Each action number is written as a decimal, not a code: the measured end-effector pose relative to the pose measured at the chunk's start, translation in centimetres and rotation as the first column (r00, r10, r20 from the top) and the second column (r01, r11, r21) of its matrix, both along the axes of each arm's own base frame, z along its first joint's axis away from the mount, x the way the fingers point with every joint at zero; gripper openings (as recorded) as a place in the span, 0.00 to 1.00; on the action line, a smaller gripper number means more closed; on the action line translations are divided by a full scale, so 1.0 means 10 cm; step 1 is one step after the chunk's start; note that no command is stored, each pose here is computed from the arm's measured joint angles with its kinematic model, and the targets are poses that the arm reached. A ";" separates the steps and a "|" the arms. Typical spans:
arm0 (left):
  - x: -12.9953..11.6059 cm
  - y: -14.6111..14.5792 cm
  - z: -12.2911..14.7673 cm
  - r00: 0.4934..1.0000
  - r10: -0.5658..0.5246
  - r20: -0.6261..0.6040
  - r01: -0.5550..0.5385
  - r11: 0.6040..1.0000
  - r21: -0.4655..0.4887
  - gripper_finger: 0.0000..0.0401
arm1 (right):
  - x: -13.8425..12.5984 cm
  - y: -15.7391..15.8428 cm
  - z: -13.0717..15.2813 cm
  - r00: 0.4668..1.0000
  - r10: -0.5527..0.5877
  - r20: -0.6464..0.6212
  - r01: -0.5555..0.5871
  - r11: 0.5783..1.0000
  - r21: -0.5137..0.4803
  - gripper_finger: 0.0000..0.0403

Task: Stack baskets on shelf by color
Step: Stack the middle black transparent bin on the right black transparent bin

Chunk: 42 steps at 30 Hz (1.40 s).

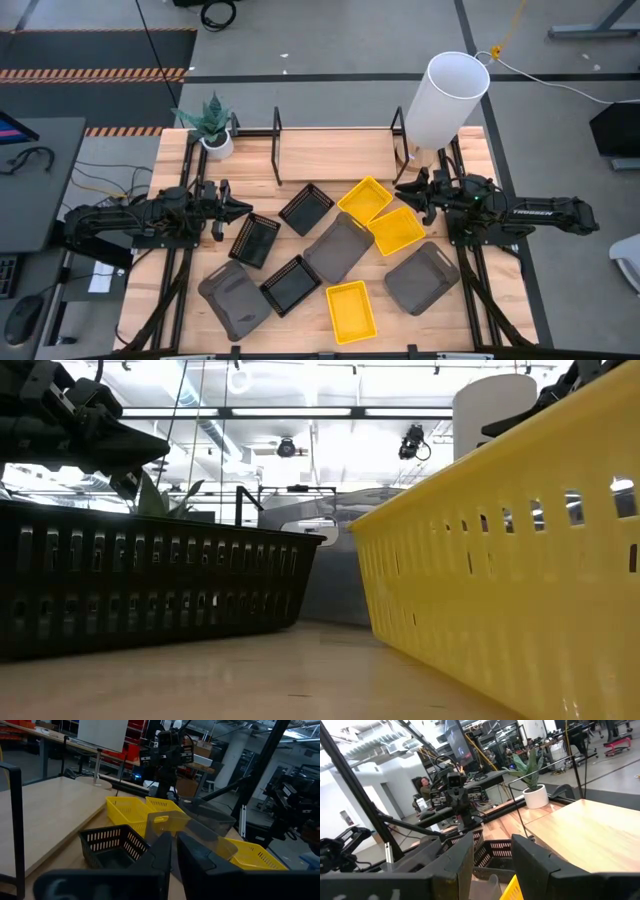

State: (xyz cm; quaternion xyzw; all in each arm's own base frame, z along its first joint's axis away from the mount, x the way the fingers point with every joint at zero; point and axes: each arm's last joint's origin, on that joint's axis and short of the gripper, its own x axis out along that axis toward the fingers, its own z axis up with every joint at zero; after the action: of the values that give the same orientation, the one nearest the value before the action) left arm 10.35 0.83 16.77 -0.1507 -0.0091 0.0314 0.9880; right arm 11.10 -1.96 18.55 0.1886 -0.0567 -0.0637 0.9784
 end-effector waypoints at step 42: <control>0.00 0.00 0.00 1.000 0.000 0.000 0.000 1.000 0.000 0.09 | -0.02 0.15 0.03 0.857 0.514 0.026 -0.515 0.857 0.028 0.34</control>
State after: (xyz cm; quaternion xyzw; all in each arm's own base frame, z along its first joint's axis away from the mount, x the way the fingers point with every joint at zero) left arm 10.35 0.83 16.77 -0.1508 -0.0092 0.0315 0.9880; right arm 10.87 -0.43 18.89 0.2138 -0.0117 0.2004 0.9560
